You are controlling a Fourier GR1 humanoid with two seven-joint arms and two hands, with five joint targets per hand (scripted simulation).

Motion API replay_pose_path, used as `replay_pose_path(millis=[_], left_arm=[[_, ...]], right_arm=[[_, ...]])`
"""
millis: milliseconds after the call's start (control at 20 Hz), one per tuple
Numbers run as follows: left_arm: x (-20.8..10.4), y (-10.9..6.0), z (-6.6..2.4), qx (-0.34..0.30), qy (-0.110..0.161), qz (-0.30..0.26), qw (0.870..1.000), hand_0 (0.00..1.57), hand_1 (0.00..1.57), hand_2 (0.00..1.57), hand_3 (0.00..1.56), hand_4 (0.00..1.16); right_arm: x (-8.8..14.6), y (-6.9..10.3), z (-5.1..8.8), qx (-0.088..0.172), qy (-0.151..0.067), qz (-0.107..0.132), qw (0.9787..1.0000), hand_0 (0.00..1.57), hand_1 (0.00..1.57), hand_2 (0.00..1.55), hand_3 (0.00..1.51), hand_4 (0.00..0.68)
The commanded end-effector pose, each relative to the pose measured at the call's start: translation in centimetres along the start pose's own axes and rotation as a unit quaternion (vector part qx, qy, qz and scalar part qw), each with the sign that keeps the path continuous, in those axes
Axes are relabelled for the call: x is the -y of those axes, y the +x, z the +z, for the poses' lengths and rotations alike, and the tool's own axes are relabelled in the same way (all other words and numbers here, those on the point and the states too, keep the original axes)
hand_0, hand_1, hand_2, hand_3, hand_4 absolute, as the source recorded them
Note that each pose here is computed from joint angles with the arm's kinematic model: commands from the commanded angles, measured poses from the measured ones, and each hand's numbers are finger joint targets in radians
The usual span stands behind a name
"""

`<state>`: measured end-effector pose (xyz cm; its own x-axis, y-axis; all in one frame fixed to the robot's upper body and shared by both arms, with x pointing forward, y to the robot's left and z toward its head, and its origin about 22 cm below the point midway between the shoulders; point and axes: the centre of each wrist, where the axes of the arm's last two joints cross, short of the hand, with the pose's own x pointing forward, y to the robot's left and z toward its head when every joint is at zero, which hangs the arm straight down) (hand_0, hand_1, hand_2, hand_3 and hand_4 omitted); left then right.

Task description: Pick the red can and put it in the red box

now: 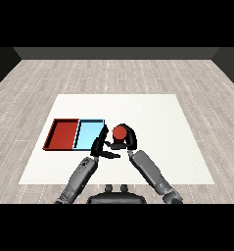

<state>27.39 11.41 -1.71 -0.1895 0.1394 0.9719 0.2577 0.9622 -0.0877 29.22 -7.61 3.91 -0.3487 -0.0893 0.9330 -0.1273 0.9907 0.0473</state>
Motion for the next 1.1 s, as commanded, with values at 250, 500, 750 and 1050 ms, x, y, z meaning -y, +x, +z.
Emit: replay_pose_path(millis=[250,500,750,1050], left_arm=[[1.0,-2.3,-0.76,-0.014,-0.008,0.006,1.0,0.0,0.0,0.0,0.0,0.0],[3.2,-0.7,0.58,-0.004,-0.014,0.031,0.999,0.0,0.0,0.0,0.0,0.0],[2.4,-1.1,-1.82,-0.012,-0.023,0.022,0.999,0.0,0.0,0.0,0.0,0.0],[3.5,0.7,-2.0,0.016,-0.019,0.011,1.0,0.0,0.0,0.0,0.0,0.16]], right_arm=[[-1.8,-0.6,-1.4,-0.007,0.006,-0.018,0.9998,1.45,1.45,1.44,1.38,0.626],[-1.3,0.9,-1.1,-0.001,0.022,-0.024,0.9995,1.49,1.49,1.44,1.37,0.622],[-1.9,0.0,0.6,-0.006,0.025,-0.028,0.9993,1.5,1.5,1.45,1.38,0.618],[-3.9,-1.0,0.9,-0.021,0.044,-0.03,0.9984,1.48,1.48,1.46,1.37,0.642]])
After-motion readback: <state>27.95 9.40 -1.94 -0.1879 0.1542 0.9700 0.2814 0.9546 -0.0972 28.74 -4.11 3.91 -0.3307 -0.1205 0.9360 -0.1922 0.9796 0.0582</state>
